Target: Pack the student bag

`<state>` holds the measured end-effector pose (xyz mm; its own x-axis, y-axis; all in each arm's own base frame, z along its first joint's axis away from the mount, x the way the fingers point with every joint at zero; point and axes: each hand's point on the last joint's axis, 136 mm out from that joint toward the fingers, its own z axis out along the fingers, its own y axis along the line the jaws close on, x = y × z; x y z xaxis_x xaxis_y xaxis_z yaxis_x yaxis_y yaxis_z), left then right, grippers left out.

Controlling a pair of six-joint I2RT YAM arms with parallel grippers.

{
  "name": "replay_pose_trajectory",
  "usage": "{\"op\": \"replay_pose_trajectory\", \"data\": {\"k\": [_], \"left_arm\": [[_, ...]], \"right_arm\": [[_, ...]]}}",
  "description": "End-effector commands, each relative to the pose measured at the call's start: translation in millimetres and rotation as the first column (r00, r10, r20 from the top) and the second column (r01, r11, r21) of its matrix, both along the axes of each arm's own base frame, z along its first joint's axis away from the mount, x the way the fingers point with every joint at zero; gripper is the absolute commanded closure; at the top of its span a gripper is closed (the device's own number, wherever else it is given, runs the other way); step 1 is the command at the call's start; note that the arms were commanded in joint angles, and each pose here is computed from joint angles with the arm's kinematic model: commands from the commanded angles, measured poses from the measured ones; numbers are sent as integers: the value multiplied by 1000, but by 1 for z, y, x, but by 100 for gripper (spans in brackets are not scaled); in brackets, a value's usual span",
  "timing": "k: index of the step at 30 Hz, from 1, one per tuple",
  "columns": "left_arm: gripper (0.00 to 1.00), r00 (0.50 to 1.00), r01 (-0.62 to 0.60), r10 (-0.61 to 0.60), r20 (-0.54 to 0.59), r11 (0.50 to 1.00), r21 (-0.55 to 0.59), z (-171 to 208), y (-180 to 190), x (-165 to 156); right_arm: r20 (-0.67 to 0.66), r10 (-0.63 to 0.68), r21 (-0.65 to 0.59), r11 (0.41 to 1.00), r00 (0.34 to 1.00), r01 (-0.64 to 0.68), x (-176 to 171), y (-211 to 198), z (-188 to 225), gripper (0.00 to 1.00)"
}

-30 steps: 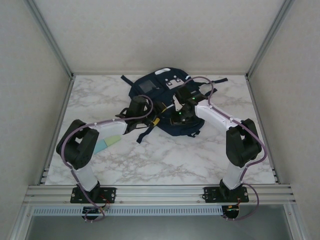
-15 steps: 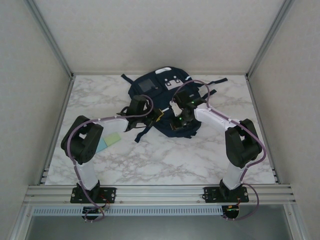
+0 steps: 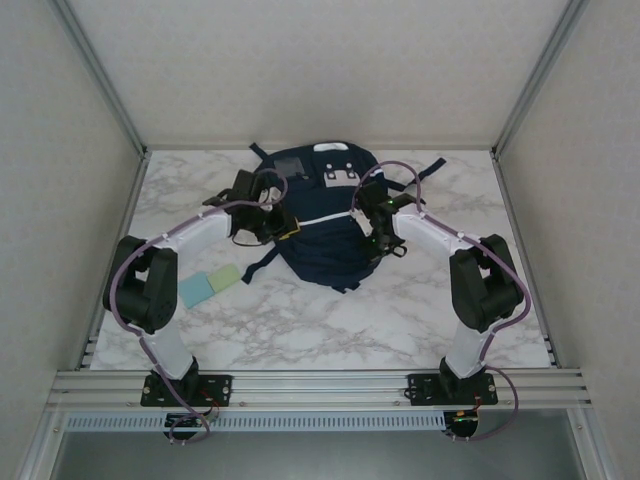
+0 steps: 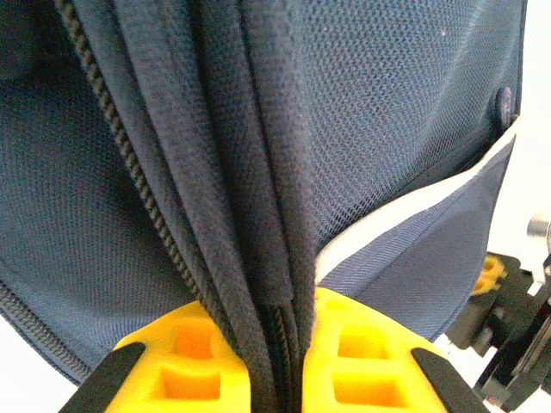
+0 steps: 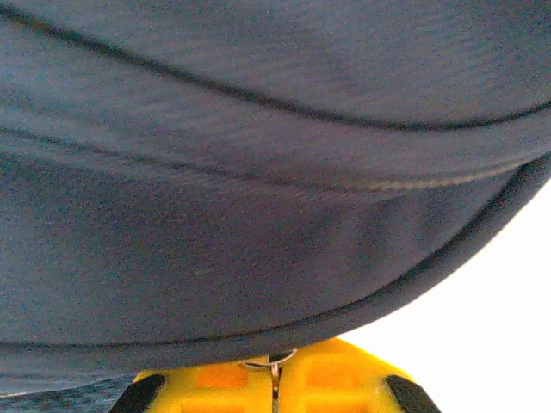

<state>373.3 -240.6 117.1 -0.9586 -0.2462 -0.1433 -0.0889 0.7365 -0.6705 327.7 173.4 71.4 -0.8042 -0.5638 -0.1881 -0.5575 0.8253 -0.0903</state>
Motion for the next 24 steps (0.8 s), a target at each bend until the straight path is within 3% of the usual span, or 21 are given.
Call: {"op": "replay_pose_trajectory", "data": {"k": [1,6,9,12,14,24], "left_arm": [[100,999,35,-33,-13,977,208,-4,62,0],[100,991,-133,120,66,956,262,12,107,23],[71,975,-217,196,108,946,242,22,116,30],[36,972,-227,217,87,964,138,28,101,26],[25,976,-216,213,47,975,60,31,88,20],[12,940,-341,341,-14,934,-108,39,41,-22]], "right_arm": [[-39,23,-182,983,999,-30,-1,-47,5,100],[9,71,-110,991,997,-70,16,-26,21,100],[39,106,6,994,994,-106,20,10,28,100],[24,86,183,979,996,-89,21,53,38,100],[15,92,296,951,996,-93,21,80,44,100],[94,124,510,846,988,-155,25,147,71,100]]}}
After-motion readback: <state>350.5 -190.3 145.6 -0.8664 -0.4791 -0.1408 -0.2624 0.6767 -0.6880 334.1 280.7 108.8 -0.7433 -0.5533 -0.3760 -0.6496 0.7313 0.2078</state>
